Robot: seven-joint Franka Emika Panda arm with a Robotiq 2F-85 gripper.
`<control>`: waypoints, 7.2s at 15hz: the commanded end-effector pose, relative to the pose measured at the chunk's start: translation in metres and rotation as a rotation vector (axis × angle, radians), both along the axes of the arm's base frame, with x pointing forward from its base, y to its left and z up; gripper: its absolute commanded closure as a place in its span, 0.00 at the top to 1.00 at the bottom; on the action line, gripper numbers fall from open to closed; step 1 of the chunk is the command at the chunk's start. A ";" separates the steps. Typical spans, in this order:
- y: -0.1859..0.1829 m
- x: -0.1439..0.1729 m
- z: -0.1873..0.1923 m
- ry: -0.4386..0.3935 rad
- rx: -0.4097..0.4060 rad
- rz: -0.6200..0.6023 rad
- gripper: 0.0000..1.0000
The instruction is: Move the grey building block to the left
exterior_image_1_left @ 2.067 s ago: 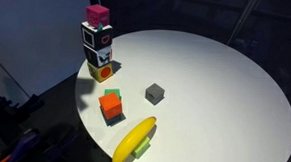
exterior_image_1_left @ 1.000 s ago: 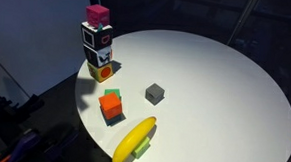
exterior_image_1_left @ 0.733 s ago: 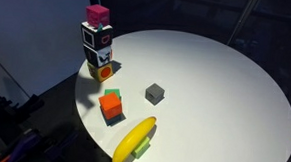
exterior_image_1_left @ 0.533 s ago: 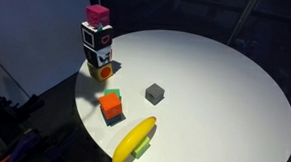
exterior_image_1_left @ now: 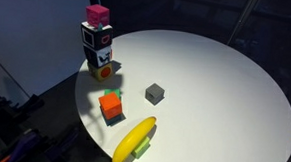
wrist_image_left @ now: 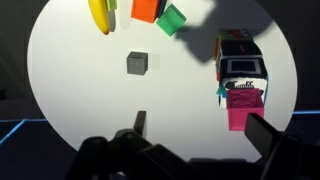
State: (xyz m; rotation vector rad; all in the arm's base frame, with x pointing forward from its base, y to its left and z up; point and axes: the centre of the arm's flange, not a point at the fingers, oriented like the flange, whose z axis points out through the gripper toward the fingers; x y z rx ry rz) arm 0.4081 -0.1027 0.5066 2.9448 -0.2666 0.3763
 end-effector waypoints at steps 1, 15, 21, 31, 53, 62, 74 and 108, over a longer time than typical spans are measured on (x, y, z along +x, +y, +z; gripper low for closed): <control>-0.018 0.033 0.002 -0.022 -0.012 -0.053 1.00; -0.077 0.107 -0.044 0.191 0.020 -0.223 1.00; -0.097 0.123 -0.074 0.222 0.056 -0.242 1.00; -0.130 0.135 -0.090 0.112 0.216 -0.188 1.00; -0.147 0.136 -0.113 0.168 0.250 -0.210 1.00; -0.167 0.137 -0.144 0.241 0.267 -0.175 1.00; -0.196 0.138 -0.220 0.250 0.259 0.021 1.00; -0.205 0.164 -0.309 0.292 0.234 -0.002 1.00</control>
